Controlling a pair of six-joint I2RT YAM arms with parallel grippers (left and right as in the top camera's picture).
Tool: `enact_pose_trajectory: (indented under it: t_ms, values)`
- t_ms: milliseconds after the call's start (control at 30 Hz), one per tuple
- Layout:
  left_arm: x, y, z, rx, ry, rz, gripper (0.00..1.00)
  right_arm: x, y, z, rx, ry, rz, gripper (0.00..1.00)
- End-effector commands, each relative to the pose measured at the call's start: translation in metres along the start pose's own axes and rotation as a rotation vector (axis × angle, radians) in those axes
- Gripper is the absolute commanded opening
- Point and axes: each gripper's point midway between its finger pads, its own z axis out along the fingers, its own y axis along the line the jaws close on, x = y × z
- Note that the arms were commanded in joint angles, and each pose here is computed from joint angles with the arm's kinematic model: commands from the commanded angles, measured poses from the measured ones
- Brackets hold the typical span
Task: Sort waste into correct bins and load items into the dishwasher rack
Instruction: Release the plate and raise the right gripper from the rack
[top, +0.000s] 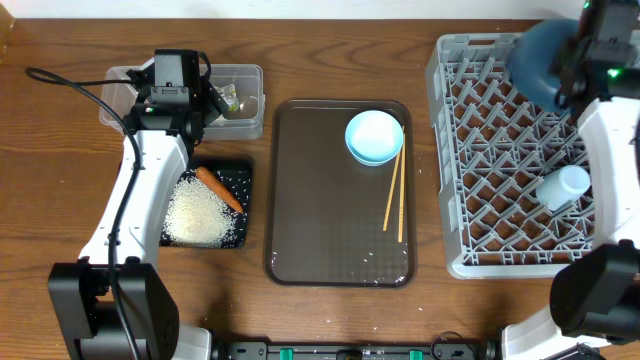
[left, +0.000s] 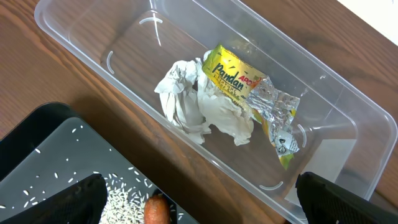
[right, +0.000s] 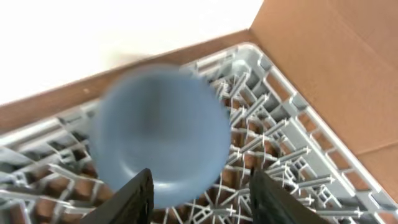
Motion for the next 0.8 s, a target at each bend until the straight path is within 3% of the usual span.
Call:
enact_pose_trajectory:
  t_ms: [0, 433, 633, 767]
  values:
    - [0.002, 0.001, 0.003, -0.009, 0.004, 0.009, 1.00, -0.015, -0.007, -0.007, -0.014, -0.014, 0.055, 0.50]
    - [0.002, 0.001, 0.003, -0.009, 0.004, 0.009, 1.00, 0.005, 0.009, -0.006, -0.105, 0.080, 0.025, 0.51]
    - [0.001, 0.001, 0.003, -0.010, 0.004, 0.008, 0.99, 0.021, 0.081, -0.036, -0.500, 0.165, 0.010, 0.62]
    - [0.002, 0.001, 0.003, -0.009, 0.004, 0.009, 0.99, 0.039, 0.157, -0.097, -0.917, 0.251, -0.026, 0.83]
